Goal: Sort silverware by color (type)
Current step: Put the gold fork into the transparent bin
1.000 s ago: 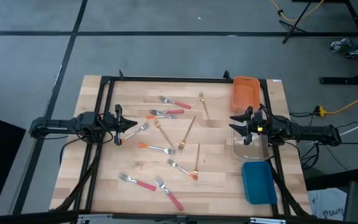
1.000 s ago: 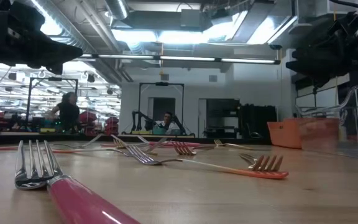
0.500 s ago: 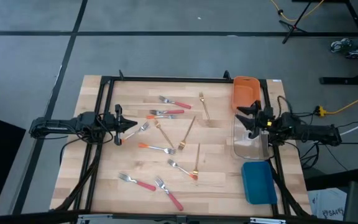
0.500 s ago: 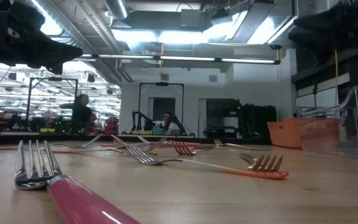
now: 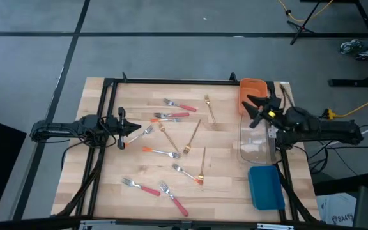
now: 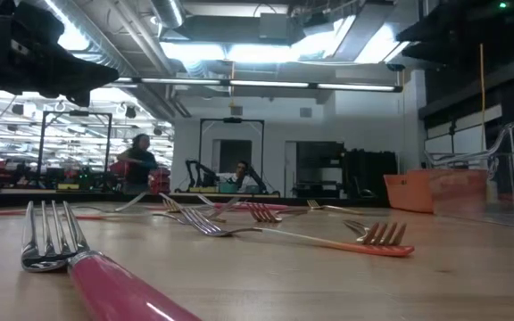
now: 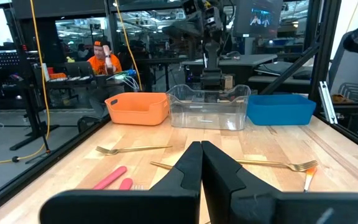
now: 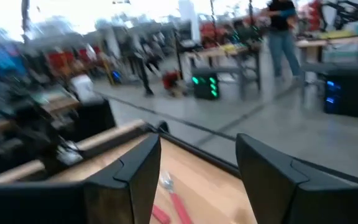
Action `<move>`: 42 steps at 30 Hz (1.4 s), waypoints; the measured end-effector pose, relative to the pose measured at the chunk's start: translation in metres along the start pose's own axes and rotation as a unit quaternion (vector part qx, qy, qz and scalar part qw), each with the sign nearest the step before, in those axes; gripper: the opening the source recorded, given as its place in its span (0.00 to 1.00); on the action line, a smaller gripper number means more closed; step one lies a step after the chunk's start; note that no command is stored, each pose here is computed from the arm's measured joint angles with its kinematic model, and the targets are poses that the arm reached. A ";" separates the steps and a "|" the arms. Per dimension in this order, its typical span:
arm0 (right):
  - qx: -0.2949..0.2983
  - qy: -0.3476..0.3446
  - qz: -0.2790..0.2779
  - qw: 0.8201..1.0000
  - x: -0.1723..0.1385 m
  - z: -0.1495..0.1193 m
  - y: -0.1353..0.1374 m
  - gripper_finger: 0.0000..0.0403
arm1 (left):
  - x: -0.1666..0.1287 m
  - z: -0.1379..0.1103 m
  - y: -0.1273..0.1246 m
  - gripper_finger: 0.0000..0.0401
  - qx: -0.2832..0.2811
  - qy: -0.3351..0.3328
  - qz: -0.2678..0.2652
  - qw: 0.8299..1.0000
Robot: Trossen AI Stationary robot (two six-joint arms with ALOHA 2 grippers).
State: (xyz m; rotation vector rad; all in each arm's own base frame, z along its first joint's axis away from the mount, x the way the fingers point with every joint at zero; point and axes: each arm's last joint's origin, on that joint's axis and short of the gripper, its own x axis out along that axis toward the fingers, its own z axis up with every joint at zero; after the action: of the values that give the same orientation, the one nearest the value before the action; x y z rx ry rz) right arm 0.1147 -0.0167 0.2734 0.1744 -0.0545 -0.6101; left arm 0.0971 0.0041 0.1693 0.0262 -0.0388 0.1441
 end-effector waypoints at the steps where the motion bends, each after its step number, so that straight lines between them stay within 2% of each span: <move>1: -0.007 0.008 -0.008 1.000 0.003 0.003 0.002 0.50 | 0.000 0.000 0.000 0.00 0.000 0.000 0.000 1.000; 9: -0.054 0.069 -0.067 0.994 0.036 0.017 0.018 0.50 | 0.000 0.000 0.000 0.00 0.000 0.000 0.000 1.000; 13: -0.043 0.098 -0.090 0.990 0.061 0.016 0.017 0.50 | 0.000 0.000 0.000 0.00 0.000 0.000 0.000 1.000; 16: -0.032 0.127 -0.088 0.988 0.081 0.013 0.012 0.50 | 0.000 0.000 0.000 0.00 0.000 0.000 0.000 1.000; 22: -0.006 0.213 -0.085 0.973 0.120 -0.013 -0.005 0.50 | 0.000 0.000 0.000 0.00 0.000 0.000 0.000 1.000; 30: -0.001 0.320 -0.112 0.941 0.156 -0.064 -0.027 0.50 | 0.000 0.000 0.000 0.00 0.000 0.000 0.001 1.000; 36: 0.008 0.348 -0.086 0.934 0.177 -0.095 -0.028 0.50 | 0.000 0.000 0.001 0.00 0.000 0.000 0.011 1.000; 42: 0.006 0.375 -0.085 0.923 0.186 -0.120 -0.030 0.50 | 0.000 0.000 0.001 0.00 0.000 0.000 0.011 1.000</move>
State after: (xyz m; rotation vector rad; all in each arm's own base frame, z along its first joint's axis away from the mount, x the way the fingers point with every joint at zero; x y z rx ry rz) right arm 0.2624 -0.1301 0.1495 0.4189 0.7063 -0.6817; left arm 0.0971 0.0047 0.1693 0.0258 -0.0385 0.1665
